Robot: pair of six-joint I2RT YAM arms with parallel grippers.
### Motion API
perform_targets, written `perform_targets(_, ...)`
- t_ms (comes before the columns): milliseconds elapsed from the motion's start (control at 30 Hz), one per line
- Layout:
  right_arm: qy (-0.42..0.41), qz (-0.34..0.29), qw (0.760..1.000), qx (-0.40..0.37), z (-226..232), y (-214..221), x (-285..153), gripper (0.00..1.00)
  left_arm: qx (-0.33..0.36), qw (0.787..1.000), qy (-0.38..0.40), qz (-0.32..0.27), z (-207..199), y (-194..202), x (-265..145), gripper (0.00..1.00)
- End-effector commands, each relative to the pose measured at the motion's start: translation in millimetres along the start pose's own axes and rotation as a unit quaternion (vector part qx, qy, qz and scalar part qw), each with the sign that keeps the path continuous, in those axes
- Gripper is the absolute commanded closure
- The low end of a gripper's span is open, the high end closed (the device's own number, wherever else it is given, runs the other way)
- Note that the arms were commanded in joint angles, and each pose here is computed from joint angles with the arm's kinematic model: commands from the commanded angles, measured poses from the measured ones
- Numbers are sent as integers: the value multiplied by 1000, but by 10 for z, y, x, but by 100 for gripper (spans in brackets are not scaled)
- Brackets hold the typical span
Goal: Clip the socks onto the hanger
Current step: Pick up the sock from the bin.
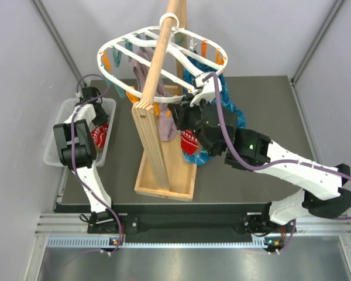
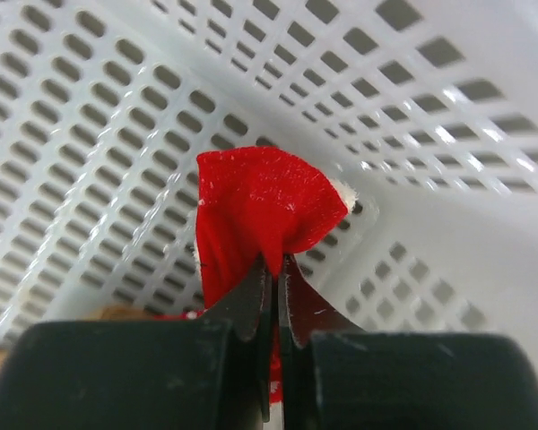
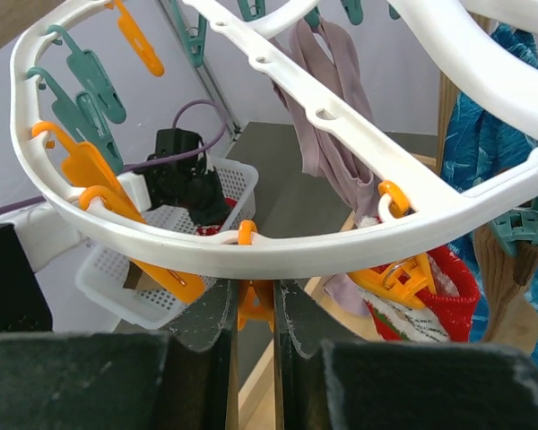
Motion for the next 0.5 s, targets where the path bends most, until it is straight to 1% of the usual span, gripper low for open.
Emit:
perform_targets(0,20,6,1000,-23,-135,21,-57,100,-3,998,17,-68,-59,-362,-560,100)
perform_targets(33,21,7,999,-25,-146,39,-61,100,-9,997,26,-76,-79,-401,-672,100)
perform_targets(67,21,7,999,-26,-158,52,-62,100,-18,995,40,-91,-110,-448,-890,100)
perform_targets(133,19,5,1000,-23,-180,63,-85,100,-27,992,56,-112,-116,-498,-1132,100)
perform_targets(167,17,4,1000,-22,-184,61,-98,100,-30,987,77,-135,-141,-547,-1365,100)
perform_targets(233,14,3,1000,-22,-205,52,-121,100,-28,983,96,-154,-150,-573,-1592,100)
perform_targets(267,14,3,1000,-27,-218,55,-130,100,-26,979,114,-170,-146,-573,-1789,100)
perform_targets(333,15,0,1000,-27,-249,40,-159,100,-10,970,173,-168,-238,-506,-1995,100)
perform_targets(367,14,-2,999,-29,-259,32,-171,100,-4,961,206,-186,-263,-487,-2231,100)
perform_targets(400,11,-4,1000,-28,-264,20,-182,100,-2,955,231,-186,-280,-397,-2247,100)
perform_targets(433,9,-5,1000,-27,-272,8,-202,100,8,939,284,-195,-333,-326,-2507,100)
perform_targets(467,9,-6,1000,-25,-275,10,-206,100,13,929,309,-203,-351,-281,-2588,100)
Point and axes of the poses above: each gripper's point midway between its finger pads, its own x axis out along the fingers, its own z axis along the line the jaws close on, y = z × x, the point moved 6 cm from there along -x, back along the fingers, and after that the axes turned 2 degrees about -x, right-handed, at the moved point
